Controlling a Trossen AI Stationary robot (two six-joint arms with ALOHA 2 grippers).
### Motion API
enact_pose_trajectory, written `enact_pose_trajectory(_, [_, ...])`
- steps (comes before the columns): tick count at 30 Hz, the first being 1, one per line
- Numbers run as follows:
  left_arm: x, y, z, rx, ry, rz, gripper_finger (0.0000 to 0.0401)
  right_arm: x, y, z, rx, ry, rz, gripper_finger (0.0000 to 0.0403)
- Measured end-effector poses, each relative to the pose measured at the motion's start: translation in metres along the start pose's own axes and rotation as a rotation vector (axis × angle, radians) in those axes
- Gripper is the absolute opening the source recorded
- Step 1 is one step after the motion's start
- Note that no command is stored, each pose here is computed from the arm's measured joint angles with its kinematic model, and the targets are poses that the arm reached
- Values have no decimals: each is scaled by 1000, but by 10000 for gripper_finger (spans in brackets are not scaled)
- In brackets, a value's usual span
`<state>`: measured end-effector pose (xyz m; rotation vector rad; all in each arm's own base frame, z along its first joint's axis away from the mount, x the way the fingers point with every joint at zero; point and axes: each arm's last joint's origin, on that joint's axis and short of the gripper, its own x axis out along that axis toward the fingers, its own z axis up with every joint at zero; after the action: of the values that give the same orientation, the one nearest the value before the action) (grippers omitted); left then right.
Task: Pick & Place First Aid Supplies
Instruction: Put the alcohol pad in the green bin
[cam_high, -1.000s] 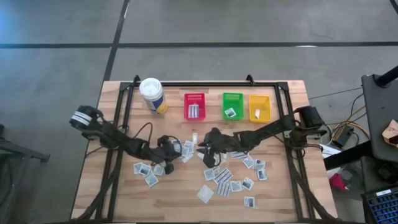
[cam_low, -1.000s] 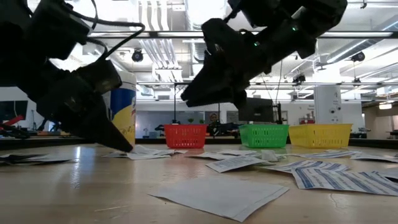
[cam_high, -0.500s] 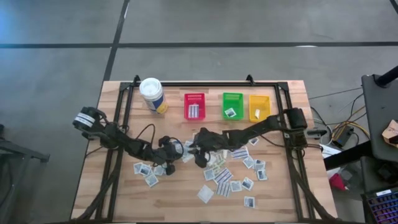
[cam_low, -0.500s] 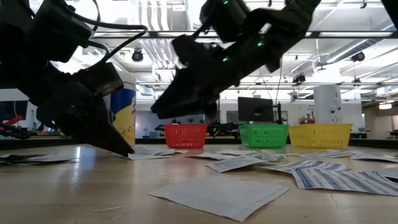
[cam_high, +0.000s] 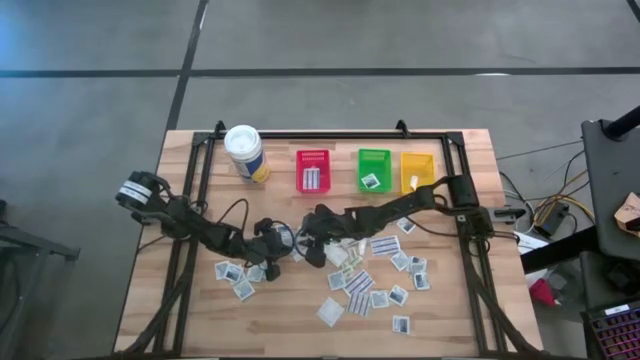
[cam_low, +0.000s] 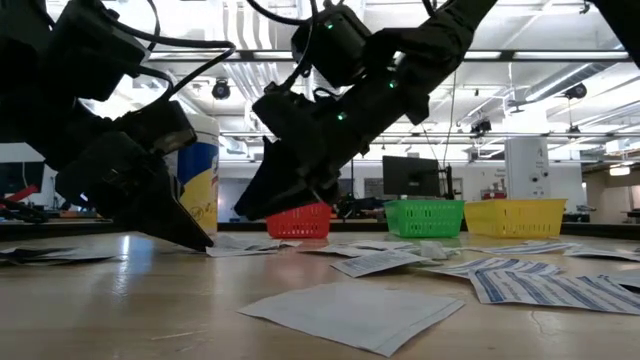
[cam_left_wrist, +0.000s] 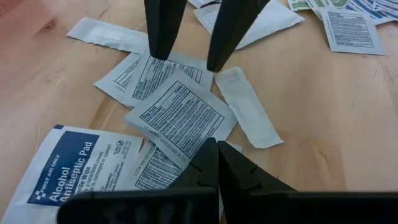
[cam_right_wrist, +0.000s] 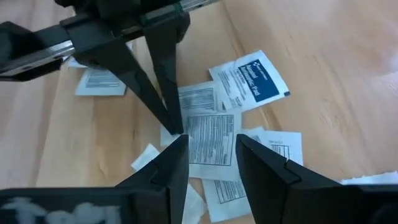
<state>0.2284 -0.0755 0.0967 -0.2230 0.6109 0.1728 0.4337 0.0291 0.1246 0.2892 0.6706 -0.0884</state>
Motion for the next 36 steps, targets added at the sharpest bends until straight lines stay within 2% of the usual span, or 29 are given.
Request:
enact_pose_trajectory(11, [0,0,0,0,1,0,0,3,-9,4,39,-17,-11,134])
enact_pose_trajectory(21, [0,0,0,1,2,0,0,12,-17,-3,151,31,41,130])
enact_pose_trajectory(25, [0,0,0,1,2,0,0,12,-21,-2,182,25,26,131])
enact_pose_trajectory(36, [0,1,0,37,-2,6,0,14,-32,-4,365,95,85,125])
